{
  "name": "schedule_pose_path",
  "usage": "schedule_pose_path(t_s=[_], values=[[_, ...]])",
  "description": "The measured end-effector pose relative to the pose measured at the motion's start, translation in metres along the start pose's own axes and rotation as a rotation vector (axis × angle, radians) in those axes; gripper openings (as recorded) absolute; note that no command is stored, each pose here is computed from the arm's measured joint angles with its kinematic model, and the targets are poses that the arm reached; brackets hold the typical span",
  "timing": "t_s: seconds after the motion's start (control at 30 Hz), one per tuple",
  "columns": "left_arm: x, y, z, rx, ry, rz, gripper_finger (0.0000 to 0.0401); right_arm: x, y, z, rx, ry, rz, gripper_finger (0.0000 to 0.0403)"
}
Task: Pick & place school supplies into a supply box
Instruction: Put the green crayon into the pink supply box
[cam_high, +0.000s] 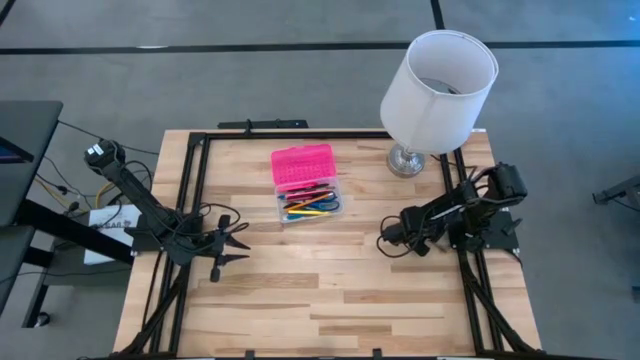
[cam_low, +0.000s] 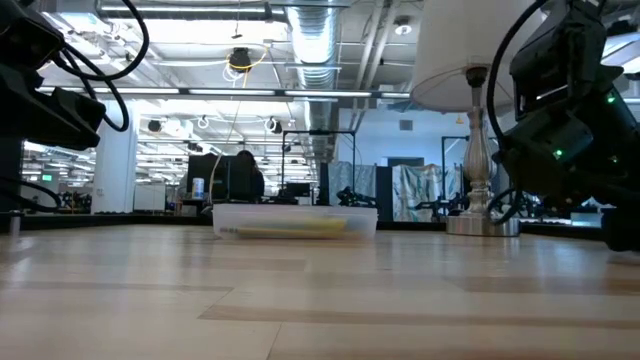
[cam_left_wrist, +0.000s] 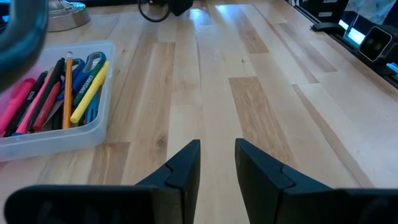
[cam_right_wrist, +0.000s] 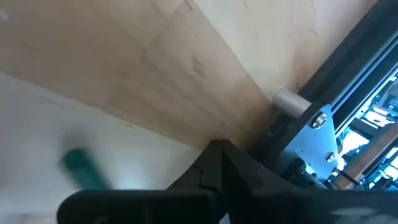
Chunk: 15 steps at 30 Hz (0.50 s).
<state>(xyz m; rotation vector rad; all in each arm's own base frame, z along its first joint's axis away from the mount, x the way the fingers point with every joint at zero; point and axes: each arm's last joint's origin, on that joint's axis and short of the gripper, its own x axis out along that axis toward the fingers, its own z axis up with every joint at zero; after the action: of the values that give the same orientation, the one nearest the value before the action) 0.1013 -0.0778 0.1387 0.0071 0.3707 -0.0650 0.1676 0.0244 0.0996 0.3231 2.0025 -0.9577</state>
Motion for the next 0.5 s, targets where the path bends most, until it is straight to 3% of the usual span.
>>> schedule_pose_path(t_s=[0.17, 0.3, 0.5], values=[[0.000, 0.001, 0.000, 0.004, -0.005, 0.029, 0.0096, -0.009, 0.004, 0.002, -0.001, -0.006, 0.030, 0.0000], [0.000, 0.001, 0.000, 0.004, -0.005, 0.031, 0.0096, -0.018, 0.005, 0.003, 0.080, -0.015, 0.022, 0.0000], [0.000, 0.001, -0.001, 0.008, -0.001, 0.032, 0.0096, -0.042, 0.008, -0.002, 0.110, -0.151, 0.069, 0.0000]])
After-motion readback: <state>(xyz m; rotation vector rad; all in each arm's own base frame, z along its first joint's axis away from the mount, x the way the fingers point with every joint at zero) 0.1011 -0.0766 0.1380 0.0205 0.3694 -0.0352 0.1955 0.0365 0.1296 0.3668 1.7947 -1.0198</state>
